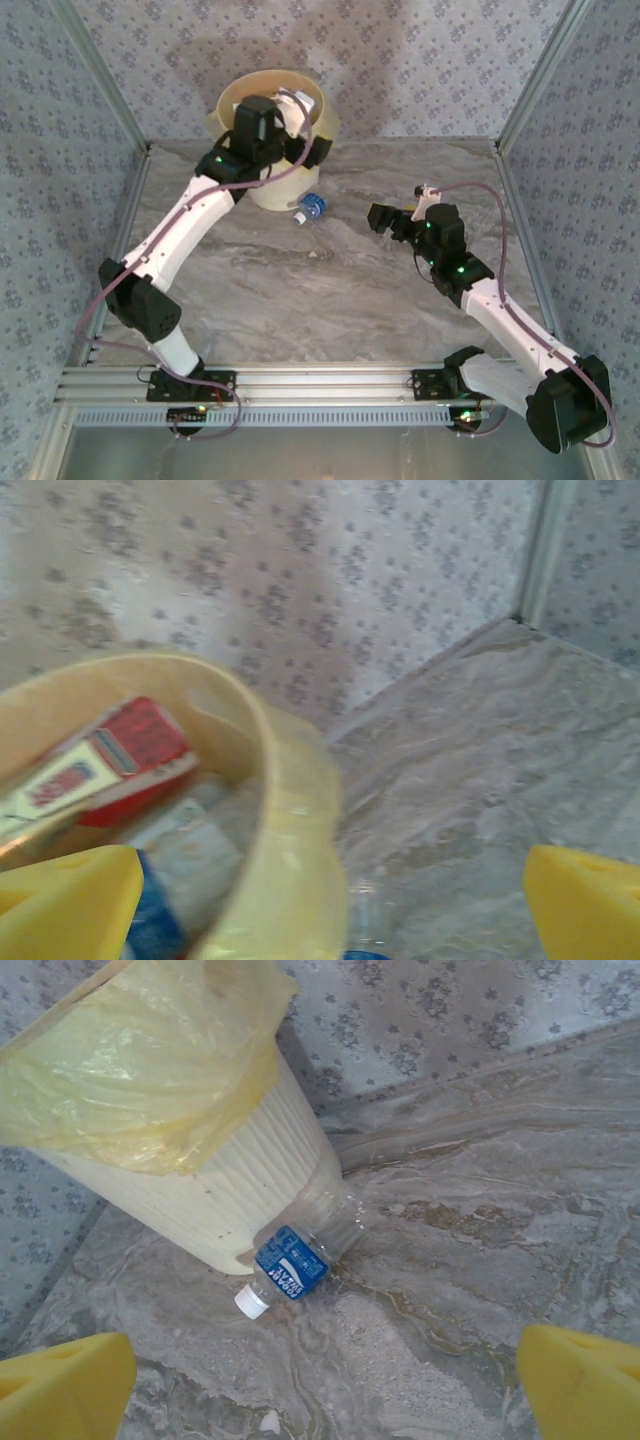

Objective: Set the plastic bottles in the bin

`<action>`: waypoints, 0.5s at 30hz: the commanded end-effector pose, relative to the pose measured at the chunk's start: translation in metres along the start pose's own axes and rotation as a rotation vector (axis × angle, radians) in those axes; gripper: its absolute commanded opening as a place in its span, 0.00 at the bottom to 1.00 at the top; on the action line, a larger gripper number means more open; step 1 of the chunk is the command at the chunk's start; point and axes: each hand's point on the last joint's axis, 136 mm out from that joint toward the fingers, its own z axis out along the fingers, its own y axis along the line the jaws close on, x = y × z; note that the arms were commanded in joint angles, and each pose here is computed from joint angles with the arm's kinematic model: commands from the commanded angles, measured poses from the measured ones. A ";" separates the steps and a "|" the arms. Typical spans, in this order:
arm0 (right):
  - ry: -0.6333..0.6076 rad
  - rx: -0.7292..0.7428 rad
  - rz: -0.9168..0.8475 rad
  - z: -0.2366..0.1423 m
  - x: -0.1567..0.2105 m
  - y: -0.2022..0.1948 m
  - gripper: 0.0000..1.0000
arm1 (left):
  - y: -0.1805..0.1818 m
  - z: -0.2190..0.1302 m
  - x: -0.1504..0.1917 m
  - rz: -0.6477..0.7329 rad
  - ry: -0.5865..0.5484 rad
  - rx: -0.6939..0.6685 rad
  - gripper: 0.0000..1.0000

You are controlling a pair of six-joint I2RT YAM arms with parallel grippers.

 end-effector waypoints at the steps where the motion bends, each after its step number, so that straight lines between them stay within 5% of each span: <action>1: -0.023 0.047 0.040 -0.006 -0.005 -0.012 1.00 | -0.020 -0.006 0.005 -0.046 -0.009 -0.009 0.98; 15: -0.037 0.093 0.127 -0.010 0.001 -0.037 1.00 | -0.049 0.020 0.145 -0.078 0.249 -0.074 0.98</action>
